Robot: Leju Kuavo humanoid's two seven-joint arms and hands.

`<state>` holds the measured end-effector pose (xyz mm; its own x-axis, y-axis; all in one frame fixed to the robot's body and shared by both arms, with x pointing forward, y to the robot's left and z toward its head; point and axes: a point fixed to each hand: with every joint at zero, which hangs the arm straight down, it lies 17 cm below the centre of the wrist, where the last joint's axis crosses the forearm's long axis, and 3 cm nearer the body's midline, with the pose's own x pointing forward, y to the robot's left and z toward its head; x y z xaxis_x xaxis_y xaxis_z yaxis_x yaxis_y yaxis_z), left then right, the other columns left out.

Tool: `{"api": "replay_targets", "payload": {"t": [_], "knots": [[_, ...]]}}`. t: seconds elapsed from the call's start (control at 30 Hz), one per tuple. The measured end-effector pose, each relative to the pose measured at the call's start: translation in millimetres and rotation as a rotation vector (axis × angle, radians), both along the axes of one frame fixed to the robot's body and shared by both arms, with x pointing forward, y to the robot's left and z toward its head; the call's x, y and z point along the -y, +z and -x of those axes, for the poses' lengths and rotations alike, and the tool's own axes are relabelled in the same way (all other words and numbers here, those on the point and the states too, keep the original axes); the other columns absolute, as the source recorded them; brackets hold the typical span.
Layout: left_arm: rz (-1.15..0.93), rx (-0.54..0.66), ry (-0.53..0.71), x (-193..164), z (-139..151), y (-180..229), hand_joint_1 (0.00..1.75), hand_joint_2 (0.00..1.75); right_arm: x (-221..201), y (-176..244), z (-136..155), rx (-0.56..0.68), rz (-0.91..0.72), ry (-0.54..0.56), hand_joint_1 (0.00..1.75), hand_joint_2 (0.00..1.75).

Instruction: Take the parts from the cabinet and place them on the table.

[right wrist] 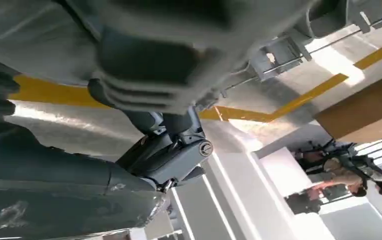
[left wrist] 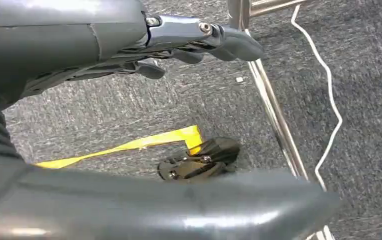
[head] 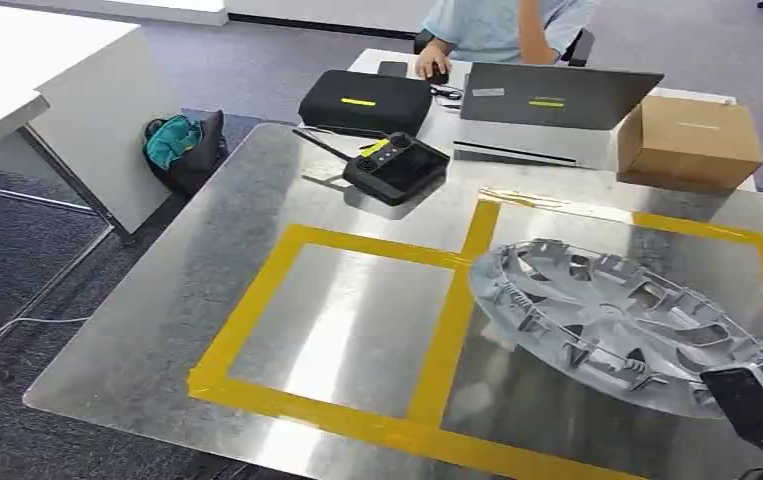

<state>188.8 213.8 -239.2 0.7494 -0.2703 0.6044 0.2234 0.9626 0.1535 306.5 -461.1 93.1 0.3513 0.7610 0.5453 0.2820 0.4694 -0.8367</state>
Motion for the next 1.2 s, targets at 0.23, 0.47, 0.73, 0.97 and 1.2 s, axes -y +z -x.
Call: {"api": "replay_targets", "payload": {"t": [0.23,0.47,0.73,0.97,1.2], "knots": [[-0.001,0.001,0.002,-1,0,0,0.0,0.0,2,3,5,-0.054,0.083,0.012,0.0,1.75],[0.003,-0.008,-0.005,-1,1,-1,0.0,0.0,19,5,27,-0.249,0.338,0.036,0.0,1.75],[0.001,-0.007,-0.006,-2,0,-1,0.0,0.0,40,-6,52,-0.432,0.496,0.04,0.0,1.75],[0.0,-0.009,-0.005,-4,1,-1,0.0,0.0,70,0,77,-0.665,0.683,0.094,0.0,1.75],[0.011,-0.007,0.002,-5,0,-1,0.0,0.0,76,25,70,-0.682,0.643,0.183,0.0,1.75]]}}
